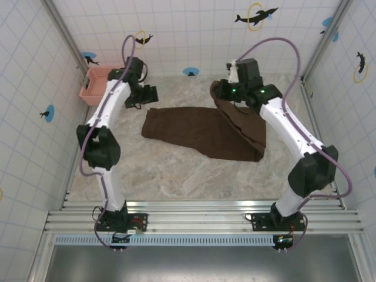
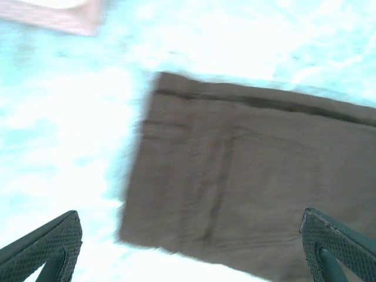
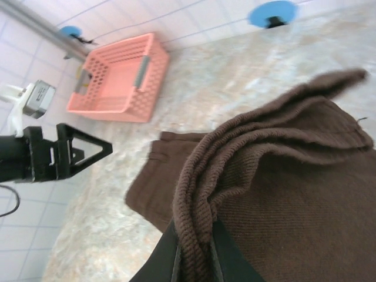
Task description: Roll up the long pants
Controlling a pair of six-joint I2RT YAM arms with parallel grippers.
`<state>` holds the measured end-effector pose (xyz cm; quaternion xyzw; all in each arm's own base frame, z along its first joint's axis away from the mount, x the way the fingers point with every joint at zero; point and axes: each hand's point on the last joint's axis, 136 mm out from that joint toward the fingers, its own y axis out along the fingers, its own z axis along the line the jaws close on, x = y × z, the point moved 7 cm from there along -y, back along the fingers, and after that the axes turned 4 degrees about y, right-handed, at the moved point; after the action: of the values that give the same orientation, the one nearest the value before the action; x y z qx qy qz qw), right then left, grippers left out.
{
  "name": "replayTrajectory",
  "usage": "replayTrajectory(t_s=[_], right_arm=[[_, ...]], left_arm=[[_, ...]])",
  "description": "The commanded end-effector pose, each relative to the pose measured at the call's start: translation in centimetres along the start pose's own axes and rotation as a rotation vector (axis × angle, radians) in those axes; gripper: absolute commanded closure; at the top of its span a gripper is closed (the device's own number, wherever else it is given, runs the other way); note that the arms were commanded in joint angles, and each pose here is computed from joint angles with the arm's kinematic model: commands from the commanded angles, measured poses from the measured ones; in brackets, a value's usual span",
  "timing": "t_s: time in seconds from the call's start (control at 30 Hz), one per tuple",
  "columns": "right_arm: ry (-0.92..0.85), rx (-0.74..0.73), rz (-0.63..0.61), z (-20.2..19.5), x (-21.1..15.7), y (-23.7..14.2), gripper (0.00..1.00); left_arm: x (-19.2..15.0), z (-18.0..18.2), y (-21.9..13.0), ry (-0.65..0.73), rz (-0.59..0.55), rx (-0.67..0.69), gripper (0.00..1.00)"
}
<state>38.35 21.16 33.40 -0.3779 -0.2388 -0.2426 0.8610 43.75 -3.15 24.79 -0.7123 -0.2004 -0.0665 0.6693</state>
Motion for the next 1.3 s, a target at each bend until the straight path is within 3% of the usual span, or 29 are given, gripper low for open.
replayTrajectory(t_s=[0.0,0.17,0.43,0.57,0.7,0.83,1.03,1.17,1.27], right_arm=[[-0.032,0.058,-0.014,3.3,-0.1,3.4,1.00],[-0.054,0.113,0.093,6.6,-3.2,9.8,1.00],[-0.025,0.167,0.303,8.2,-9.6,19.7,0.96],[-0.031,0.161,0.414,9.0,-12.5,22.4,0.84],[-0.019,0.176,0.519,9.8,-14.8,23.7,0.58],[-0.039,0.155,0.474,9.4,-12.7,22.4,0.48],[-0.034,0.082,0.328,5.2,-3.8,16.7,0.44],[-0.036,-0.065,0.308,-0.5,-0.5,11.5,0.43],[-0.017,-0.243,0.334,-6.7,-0.4,7.7,0.42]], left_arm=[[-3.8,4.1,2.4,0.060,0.164,0.158,0.03],[-6.5,7.1,3.9,0.009,0.234,0.150,0.03],[-7.3,7.7,5.2,0.045,0.302,0.129,0.03],[-7.5,7.9,6.0,0.054,0.323,0.122,0.03],[-7.5,7.9,6.7,0.056,0.343,0.114,0.03],[-7.2,8.2,6.9,0.060,0.345,0.122,0.03],[-6.2,8.6,6.2,0.085,0.323,0.163,0.03],[-5.2,6.9,4.9,0.084,0.257,0.121,0.03],[-4.6,3.8,4.4,0.129,0.204,0.093,0.03]])
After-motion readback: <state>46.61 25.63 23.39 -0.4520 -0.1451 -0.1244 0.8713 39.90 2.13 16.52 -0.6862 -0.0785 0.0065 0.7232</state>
